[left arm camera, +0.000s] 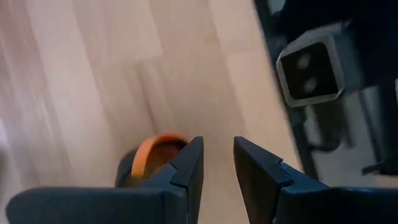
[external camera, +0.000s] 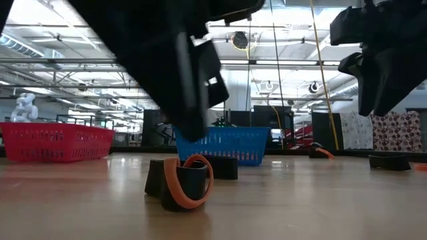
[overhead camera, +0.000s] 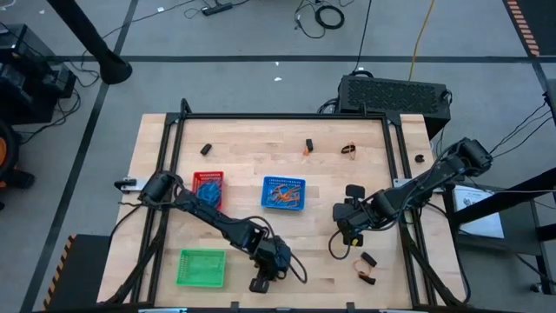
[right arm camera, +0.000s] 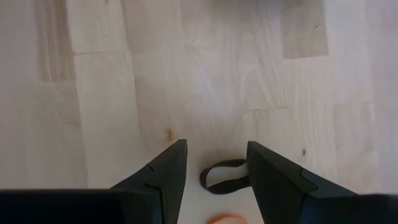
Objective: Sort rubber bands into baskets
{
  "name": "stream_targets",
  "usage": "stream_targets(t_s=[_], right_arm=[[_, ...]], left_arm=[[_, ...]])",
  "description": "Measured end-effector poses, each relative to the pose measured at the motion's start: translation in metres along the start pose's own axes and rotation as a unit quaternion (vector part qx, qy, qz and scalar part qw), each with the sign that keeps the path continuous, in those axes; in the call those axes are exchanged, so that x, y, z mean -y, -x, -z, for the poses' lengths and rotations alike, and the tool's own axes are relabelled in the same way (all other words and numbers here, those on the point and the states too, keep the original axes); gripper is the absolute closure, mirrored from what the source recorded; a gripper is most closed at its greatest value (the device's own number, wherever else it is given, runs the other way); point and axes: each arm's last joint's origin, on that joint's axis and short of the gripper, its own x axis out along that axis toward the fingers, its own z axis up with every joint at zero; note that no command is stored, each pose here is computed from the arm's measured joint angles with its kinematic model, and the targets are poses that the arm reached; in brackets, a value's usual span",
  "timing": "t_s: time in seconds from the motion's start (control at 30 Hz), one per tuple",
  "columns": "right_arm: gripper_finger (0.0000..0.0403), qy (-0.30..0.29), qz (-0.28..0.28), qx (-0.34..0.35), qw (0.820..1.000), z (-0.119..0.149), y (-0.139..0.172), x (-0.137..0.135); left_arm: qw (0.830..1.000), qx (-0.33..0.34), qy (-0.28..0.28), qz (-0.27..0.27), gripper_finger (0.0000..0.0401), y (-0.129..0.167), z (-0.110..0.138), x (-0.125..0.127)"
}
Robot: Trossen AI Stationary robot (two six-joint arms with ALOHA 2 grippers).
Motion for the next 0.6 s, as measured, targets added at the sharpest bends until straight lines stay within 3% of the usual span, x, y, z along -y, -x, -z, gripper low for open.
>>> stream_targets(t_s=[0.2,0.6], right_arm=[[0.0243,-0.008,0.008,0.015,1.0,-0.0028,-0.0004,0.001],[0.0243,-0.027,0.003,0.03,0.999,-0.009,-0.0019,0.0047]], left_arm=[[0.999,-0.03,-0.024,-0.027,0.0306,0.0001,0.0067,-0.0025],[0.996,-0.005,-0.085,-0.032,0.0306,-0.0001,0.0018,-0.0018]])
